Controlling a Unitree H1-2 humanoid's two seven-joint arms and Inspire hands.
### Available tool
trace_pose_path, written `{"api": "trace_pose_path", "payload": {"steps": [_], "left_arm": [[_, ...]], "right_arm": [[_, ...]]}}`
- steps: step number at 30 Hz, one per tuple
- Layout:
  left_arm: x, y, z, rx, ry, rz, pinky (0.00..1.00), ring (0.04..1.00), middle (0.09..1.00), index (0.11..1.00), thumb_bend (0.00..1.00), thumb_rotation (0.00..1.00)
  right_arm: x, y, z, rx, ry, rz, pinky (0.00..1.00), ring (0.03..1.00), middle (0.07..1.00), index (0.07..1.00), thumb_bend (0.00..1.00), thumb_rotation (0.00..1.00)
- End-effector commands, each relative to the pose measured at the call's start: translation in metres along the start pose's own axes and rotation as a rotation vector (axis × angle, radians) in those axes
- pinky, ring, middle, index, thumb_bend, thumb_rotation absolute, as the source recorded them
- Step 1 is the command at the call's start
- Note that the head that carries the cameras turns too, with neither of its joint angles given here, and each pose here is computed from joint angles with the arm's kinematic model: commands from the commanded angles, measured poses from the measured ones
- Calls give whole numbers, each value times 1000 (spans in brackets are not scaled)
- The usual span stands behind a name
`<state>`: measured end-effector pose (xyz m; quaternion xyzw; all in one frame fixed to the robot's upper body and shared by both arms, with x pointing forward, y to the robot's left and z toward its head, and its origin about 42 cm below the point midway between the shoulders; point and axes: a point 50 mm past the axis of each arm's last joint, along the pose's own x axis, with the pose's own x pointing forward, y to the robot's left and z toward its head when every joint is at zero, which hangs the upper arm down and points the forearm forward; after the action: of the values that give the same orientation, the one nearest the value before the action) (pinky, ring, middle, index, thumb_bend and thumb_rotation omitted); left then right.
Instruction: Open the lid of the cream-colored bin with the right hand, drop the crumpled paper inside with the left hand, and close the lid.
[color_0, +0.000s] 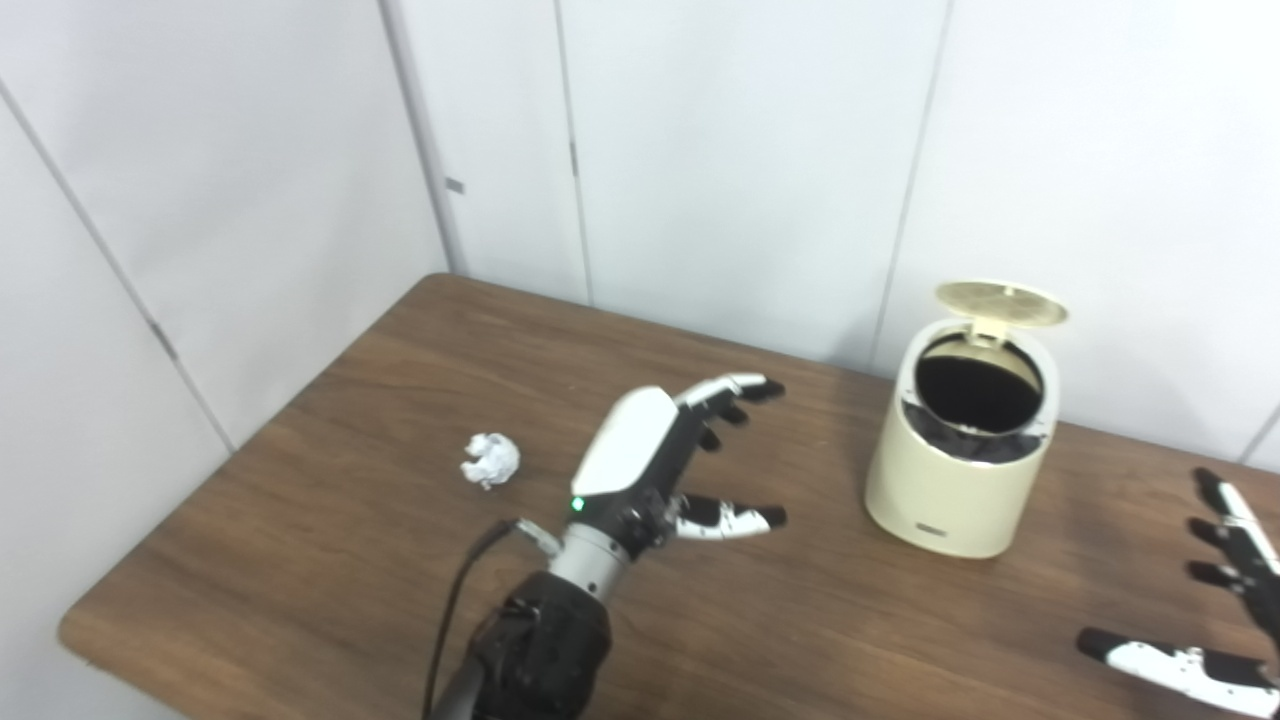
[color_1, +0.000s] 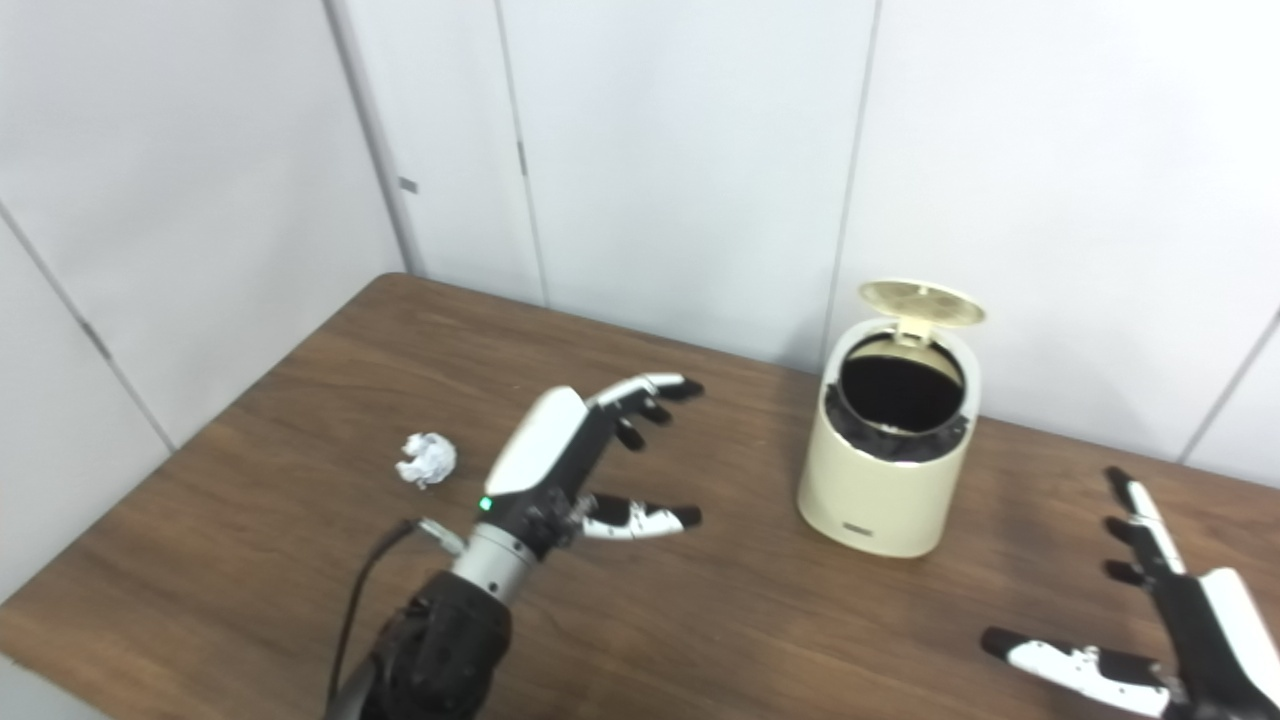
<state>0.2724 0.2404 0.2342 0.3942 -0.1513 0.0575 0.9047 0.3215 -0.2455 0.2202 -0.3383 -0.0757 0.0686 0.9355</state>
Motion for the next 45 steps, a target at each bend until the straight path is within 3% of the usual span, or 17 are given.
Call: {"api": "trace_pose_path", "payload": {"steps": [1, 4, 10, 15, 28, 34, 37, 41, 45], "left_arm": [[2, 15, 5, 37, -17, 43, 551, 716, 799, 796, 714, 47], [0, 22, 2, 74, 11, 63, 534, 710, 805, 793, 724, 34], [2, 42, -10, 380, 63, 114, 546, 711, 781, 764, 740, 36], [10, 62, -23, 516, 145, 109, 513, 677, 756, 732, 731, 19], [24, 97, -82, 636, 260, 41, 516, 660, 737, 743, 831, 69], [23, 96, -108, 641, 361, -15, 586, 747, 793, 803, 871, 110], [23, 94, -117, 668, 390, -41, 547, 716, 787, 789, 879, 129], [23, 92, -119, 679, 416, -64, 509, 675, 771, 770, 876, 133], [24, 92, -122, 684, 426, -80, 521, 699, 773, 776, 871, 152]], "right_arm": [[8, -7, 14, -18, -85, -35, 829, 949, 1000, 1000, 851, 315], [9, -6, 16, -6, -91, -34, 808, 948, 1000, 1000, 858, 341], [9, -8, 20, -18, -99, -29, 817, 954, 1000, 1000, 847, 329], [9, -11, 21, -24, -109, -29, 770, 937, 1000, 1000, 849, 364], [8, -8, 18, -10, -108, -33, 789, 952, 1000, 1000, 844, 334], [11, -8, 20, 5, -125, -32, 767, 946, 1000, 1000, 818, 362], [11, -7, 20, 5, -125, -39, 698, 935, 1000, 1000, 824, 367], [12, -9, 19, -5, -132, -43, 731, 935, 999, 1000, 824, 388], [11, -11, 20, 2, -132, -44, 753, 940, 1000, 1000, 818, 371]]}}
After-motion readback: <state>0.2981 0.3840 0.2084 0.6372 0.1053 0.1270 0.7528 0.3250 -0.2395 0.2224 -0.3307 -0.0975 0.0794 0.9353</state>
